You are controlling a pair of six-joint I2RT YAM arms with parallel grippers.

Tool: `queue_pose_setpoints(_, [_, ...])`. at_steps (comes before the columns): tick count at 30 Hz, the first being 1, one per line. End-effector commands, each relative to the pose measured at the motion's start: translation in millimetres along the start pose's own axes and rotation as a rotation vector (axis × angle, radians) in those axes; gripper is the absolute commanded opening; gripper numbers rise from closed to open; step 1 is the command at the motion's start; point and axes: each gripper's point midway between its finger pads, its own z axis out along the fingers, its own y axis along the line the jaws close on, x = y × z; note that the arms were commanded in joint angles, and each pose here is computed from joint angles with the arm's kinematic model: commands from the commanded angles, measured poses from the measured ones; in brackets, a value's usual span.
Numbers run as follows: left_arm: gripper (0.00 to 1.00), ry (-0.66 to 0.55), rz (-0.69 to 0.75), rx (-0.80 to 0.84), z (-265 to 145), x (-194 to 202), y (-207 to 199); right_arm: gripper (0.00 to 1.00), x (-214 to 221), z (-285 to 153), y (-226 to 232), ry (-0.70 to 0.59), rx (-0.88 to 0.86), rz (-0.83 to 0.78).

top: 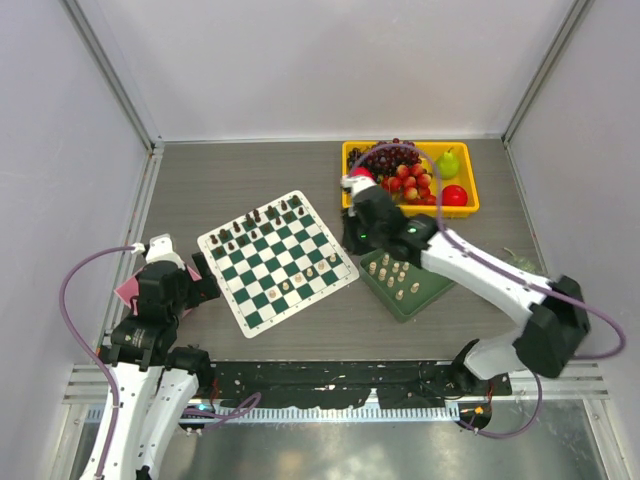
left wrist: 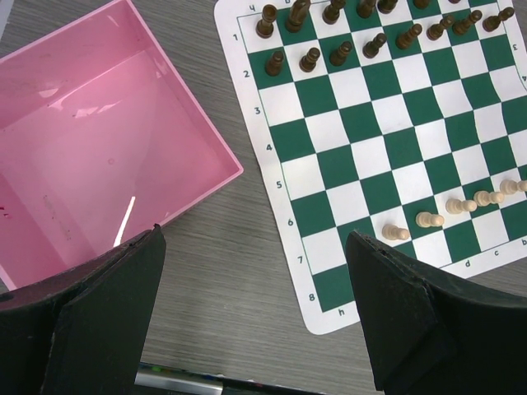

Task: Set up the chess pieces on the board

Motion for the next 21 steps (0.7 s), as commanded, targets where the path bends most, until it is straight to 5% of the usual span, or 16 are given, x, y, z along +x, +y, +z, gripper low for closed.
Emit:
queue_pose_setpoints(1, [0.99, -0.050, -0.027, -0.009, 0, -11, 1, 0.06, -17, 20, 81, 0.006, -0.109, -0.089])
queue_pose_setpoints(10, [0.99, -0.075, -0.052, -0.071, -5, -14, 12, 0.06, 21, 64, 212, 0.118, -0.251, -0.283])
queue_pose_setpoints(21, [0.99, -0.095, -0.061, -0.085, -8, -17, 16, 0.06, 50, 86, 247, 0.148, -0.238, -0.316])
